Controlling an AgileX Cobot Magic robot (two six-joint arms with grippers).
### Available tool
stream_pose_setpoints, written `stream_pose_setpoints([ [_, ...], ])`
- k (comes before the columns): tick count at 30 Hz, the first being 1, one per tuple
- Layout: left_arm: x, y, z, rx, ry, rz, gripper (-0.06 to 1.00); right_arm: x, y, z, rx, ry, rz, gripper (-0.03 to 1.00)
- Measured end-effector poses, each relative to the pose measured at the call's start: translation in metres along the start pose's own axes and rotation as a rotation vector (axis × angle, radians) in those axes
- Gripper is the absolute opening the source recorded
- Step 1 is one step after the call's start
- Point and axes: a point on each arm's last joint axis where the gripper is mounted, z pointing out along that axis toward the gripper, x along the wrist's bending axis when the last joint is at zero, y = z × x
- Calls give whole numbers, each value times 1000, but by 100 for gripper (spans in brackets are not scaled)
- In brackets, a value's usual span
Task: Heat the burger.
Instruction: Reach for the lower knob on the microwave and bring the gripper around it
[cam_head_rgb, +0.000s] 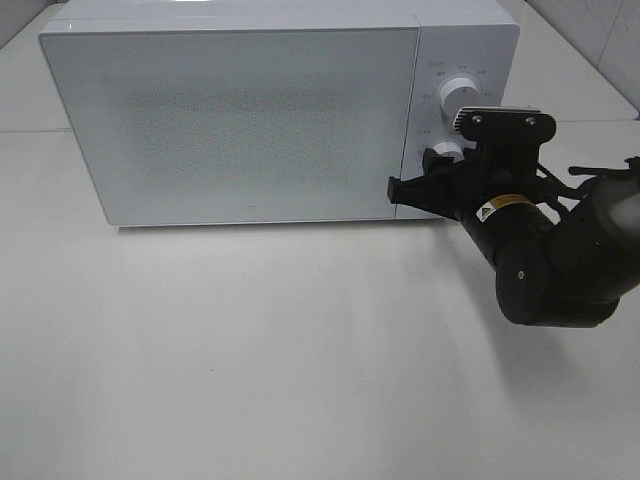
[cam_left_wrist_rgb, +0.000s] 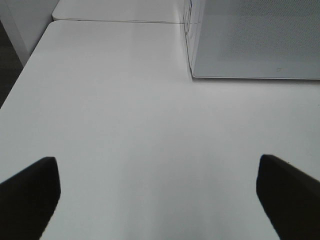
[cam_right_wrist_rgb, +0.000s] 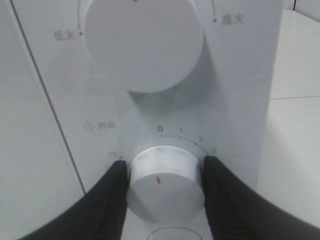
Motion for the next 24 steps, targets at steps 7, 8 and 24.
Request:
stream_pose_setpoints([
  [7,0,0,0,0,0,0,99,0,0,0,0,-2,10,45],
  [8,0,0,0,0,0,0,99,0,0,0,0,-2,10,45],
  [24,0,0,0,0,0,0,99,0,0,0,0,2,653,45],
])
